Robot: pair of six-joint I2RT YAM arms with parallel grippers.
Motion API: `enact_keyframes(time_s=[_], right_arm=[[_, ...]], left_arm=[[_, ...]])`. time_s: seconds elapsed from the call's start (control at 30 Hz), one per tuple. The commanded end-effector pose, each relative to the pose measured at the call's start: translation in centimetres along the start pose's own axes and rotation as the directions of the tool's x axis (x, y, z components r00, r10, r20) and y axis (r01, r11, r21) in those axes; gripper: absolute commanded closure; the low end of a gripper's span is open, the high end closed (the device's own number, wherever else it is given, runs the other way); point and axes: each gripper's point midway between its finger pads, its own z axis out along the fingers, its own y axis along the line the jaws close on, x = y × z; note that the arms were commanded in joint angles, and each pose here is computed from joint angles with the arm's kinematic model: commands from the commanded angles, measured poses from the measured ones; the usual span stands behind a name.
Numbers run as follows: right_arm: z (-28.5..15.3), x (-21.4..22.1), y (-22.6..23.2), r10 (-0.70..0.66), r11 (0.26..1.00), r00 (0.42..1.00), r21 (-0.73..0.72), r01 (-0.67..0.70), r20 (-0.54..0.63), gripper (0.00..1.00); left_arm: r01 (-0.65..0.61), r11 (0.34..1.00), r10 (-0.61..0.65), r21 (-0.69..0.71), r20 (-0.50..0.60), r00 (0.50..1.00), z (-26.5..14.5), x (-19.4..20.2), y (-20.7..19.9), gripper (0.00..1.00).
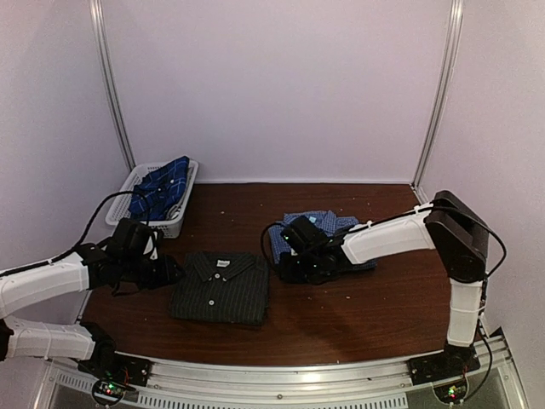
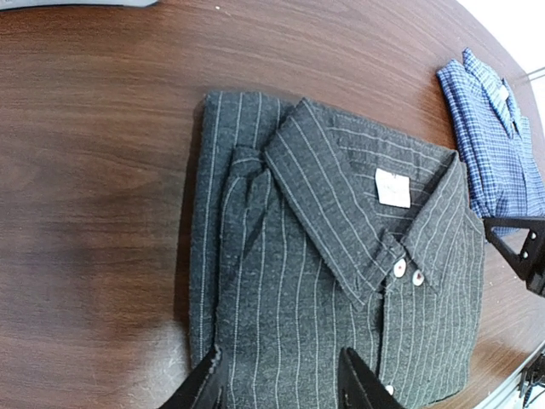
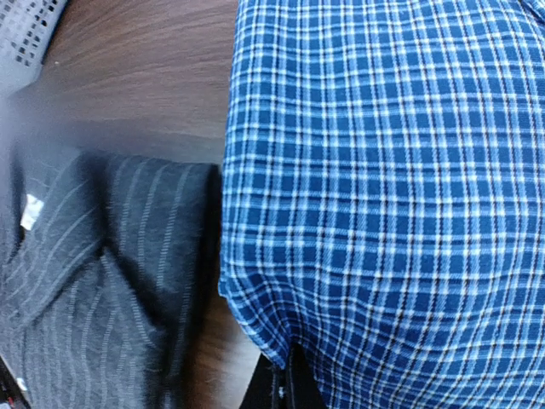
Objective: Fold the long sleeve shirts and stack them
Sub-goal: Move the square-folded shirt to the center of the board.
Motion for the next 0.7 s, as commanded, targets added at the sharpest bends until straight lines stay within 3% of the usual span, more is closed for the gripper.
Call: enact_keyframes(time_s=[0.0,0.2,0.3,0.57,0.67], right_arm=[[-0.5,-1.1,3.6,0.121,0.983,0.992,-0.142,-0.114,0.037,1.0],[0.1,-2.3,4.1,0.128,0.984,0.989,-0.135,-0.117,0.071,1.0],[-0.1,-2.6,4.3,0.106,0.985,0.991,-0.142,-0.094,0.078,0.93],[-3.6,-3.4,6.5,0.041,0.98,0.99,-0.197,-0.014,0.136,0.51],[-4.8,-2.3,7.3,0.02,0.976,0.991,-0.216,0.009,0.13,0.42]], left_arm=[[-0.02,0.999,0.019,0.04,0.036,0.999,0.0,-1.4,-1.1,0.54],[-0.03,0.999,0.029,0.035,0.019,0.999,0.4,-1.0,-0.9,0.55],[-0.036,0.999,0.036,0.026,0.014,0.999,0.5,-0.8,-0.7,0.53],[-0.059,0.998,0.058,-0.026,-0.02,0.998,1.6,-0.8,0.4,0.45],[-0.057,0.998,0.056,-0.038,-0.021,0.998,1.8,-1.2,1.0,0.44]])
